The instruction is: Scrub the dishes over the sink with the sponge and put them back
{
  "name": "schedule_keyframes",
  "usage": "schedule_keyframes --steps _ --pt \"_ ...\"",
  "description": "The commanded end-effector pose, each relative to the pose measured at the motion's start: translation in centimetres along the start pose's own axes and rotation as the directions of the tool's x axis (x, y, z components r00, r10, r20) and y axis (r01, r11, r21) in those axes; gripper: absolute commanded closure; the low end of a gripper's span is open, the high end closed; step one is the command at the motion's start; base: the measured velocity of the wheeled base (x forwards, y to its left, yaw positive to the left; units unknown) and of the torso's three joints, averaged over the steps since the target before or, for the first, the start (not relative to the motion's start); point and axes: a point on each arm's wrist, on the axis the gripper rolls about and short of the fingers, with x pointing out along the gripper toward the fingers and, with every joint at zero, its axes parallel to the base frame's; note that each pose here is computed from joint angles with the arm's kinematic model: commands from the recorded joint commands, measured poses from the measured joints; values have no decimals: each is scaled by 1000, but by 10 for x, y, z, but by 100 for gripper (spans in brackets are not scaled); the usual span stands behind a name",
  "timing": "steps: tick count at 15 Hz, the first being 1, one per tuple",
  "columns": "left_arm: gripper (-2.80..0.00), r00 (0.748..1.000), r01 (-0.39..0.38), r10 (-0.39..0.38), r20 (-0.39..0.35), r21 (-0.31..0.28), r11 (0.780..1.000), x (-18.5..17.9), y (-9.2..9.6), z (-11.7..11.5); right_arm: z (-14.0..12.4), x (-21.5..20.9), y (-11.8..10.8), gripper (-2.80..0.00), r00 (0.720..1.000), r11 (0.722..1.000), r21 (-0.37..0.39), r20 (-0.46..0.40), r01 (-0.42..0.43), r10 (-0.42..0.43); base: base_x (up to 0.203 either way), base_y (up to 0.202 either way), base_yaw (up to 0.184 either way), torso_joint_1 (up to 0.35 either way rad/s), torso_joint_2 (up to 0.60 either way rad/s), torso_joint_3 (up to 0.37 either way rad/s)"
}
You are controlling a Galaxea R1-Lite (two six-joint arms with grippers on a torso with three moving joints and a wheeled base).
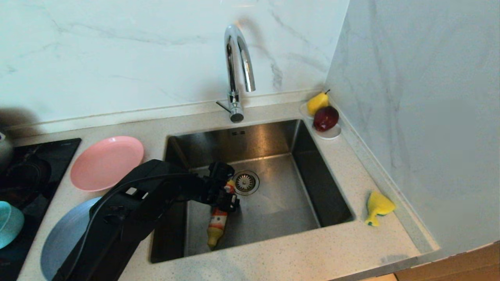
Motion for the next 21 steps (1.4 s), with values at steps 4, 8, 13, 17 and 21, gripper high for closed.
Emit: schedule_keyframes --steps 4,8,13,17,21 --pt "-280 996 -38 39 -83 19 999 -2 2 -8 0 0 0 0 1000 1000 0 1 -1 1 0 0 0 0 0 0" --pt "-280 996 -38 39 -80 16 999 -2 2 -7 0 0 0 0 1000 1000 0 1 -1 1 0 0 0 0 0 0" --pt "-280 996 -36 37 -78 14 999 -2 1 -6 0 0 0 0 1000 1000 0 0 -1 1 0 0 0 0 0 0" --pt "0 996 -36 37 -75 17 999 -2 1 -6 0 0 0 0 1000 1000 0 1 -1 1 0 0 0 0 0 0" --pt "0 996 -36 37 -75 17 999 -2 1 -6 0 0 0 0 1000 1000 0 0 -1 1 0 0 0 0 0 0"
